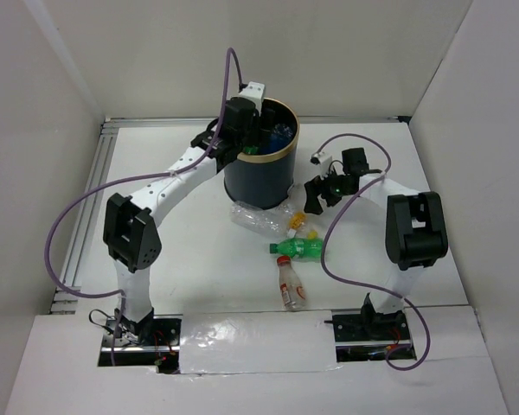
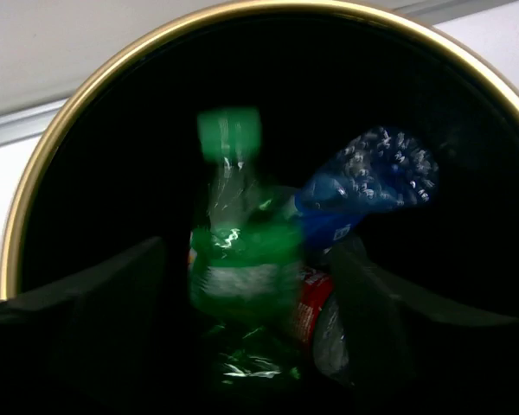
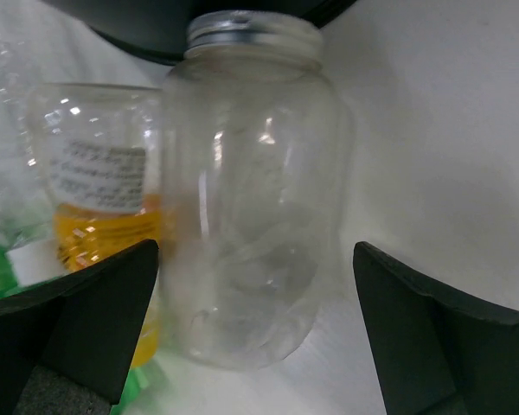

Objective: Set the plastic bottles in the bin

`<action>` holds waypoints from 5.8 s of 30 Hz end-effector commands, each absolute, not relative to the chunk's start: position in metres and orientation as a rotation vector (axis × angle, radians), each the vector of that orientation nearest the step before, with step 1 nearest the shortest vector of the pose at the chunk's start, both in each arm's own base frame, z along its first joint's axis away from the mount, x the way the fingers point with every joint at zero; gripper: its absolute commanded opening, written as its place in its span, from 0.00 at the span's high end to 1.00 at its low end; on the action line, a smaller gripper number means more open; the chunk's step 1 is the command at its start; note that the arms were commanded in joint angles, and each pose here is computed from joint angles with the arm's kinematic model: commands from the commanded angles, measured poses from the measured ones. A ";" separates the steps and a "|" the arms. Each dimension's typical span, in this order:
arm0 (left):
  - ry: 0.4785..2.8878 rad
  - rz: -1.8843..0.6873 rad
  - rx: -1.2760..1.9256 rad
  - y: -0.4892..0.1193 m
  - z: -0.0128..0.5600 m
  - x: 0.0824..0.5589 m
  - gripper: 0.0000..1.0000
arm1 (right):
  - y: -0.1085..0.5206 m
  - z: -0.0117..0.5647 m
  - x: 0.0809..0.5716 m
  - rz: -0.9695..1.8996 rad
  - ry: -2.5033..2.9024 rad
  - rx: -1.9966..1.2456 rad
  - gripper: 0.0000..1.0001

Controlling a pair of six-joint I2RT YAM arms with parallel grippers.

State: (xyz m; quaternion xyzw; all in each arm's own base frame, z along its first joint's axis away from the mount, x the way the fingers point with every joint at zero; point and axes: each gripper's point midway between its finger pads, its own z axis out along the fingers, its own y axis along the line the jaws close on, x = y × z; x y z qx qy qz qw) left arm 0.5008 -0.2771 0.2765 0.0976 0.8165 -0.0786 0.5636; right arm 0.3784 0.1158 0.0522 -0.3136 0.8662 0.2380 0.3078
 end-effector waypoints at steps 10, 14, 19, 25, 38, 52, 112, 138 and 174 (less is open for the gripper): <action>1.757 -0.350 0.349 -0.297 0.375 0.377 0.07 | 0.110 0.056 0.392 0.595 2.245 -0.854 0.61; 1.871 -0.596 0.349 -0.300 0.334 0.283 0.42 | 0.095 0.103 0.368 0.669 2.153 -0.889 0.87; 2.129 -0.830 0.186 -0.304 0.254 0.212 0.41 | 0.073 0.228 0.365 0.569 1.849 -0.923 0.95; 2.359 -0.999 0.009 -0.335 0.183 0.205 0.01 | 0.094 0.364 0.379 0.457 1.518 -0.955 0.95; 2.678 -0.947 -0.008 -0.399 0.090 0.185 0.01 | 0.247 0.384 0.457 0.585 1.350 -1.021 0.66; 2.863 -0.685 0.111 -0.380 0.026 0.161 0.74 | 0.185 0.349 0.443 0.622 1.593 -0.836 0.00; 2.225 -0.938 -0.869 -0.273 0.149 0.309 0.07 | 0.136 0.329 0.312 0.214 1.222 -1.365 0.88; 2.385 -0.831 -1.322 -0.307 0.017 0.337 0.31 | 0.179 0.348 0.391 0.411 1.466 -1.064 0.00; 1.751 -0.448 -0.458 -0.247 0.355 0.477 0.54 | 0.084 0.066 0.422 0.476 2.156 -0.810 0.00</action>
